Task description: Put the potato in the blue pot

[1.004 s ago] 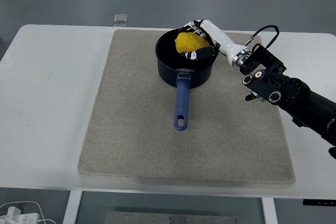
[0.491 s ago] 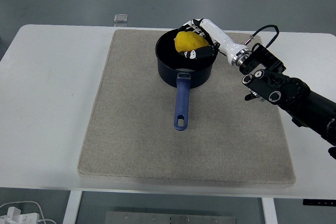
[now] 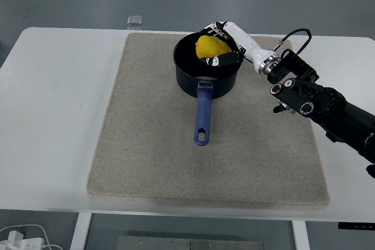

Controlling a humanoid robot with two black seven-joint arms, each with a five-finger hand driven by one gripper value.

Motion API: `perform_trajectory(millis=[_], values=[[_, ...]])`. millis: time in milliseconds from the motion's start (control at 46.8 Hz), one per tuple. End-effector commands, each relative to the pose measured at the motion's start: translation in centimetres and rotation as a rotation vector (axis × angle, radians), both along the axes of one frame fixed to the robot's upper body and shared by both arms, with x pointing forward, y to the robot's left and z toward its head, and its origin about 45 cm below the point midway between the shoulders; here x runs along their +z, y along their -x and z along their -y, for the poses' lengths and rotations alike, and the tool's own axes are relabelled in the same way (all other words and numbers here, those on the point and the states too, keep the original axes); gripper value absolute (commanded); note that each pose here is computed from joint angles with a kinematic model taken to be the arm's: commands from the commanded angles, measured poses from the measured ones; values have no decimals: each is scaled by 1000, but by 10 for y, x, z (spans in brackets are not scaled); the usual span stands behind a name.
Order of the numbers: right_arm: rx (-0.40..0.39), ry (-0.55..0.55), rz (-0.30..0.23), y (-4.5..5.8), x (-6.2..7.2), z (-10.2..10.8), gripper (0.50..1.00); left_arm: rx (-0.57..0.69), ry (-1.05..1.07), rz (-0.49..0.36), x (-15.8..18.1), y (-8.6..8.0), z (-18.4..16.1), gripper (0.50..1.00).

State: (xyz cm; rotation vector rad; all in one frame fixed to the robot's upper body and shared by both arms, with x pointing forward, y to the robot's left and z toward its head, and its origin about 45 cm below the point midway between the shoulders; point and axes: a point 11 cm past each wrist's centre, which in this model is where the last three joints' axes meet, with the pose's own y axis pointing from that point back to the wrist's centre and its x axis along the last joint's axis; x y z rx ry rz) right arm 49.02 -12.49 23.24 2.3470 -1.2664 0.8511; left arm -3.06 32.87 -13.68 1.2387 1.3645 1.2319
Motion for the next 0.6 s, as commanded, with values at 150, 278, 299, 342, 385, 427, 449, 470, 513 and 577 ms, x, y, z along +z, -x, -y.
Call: perform_trajectory(millis=[150, 278, 299, 342, 385, 427, 449, 470, 513, 577], values=[[1, -8, 2, -1, 2, -1, 897, 0, 0, 1, 0, -1, 0, 999], [-37, -80, 0, -6, 13, 2, 897, 0, 0, 0, 0, 0, 0, 999], [-44, -94, 0, -7, 15, 2, 897, 0, 0, 1, 0, -1, 0, 999], [-60, -125, 1, -9, 20, 4, 897, 0, 0, 0, 0, 0, 0, 999], [-76, -159, -2, -11, 24, 6, 897, 0, 0, 0, 0, 0, 0, 999], [-100, -200, -14, -13, 25, 9, 897, 0, 2, 0, 0, 0, 0, 999], [-116, -223, -27, -13, 24, 11, 897, 0, 0, 0, 0, 0, 0, 999], [-132, -248, -41, -14, 24, 13, 897, 0, 0, 0, 0, 0, 0, 999], [-168, -301, -70, -16, 24, 17, 897, 0, 2, 0, 0, 0, 0, 999], [-229, -386, -128, -19, 22, 23, 897, 0, 2, 0, 0, 0, 0, 999]])
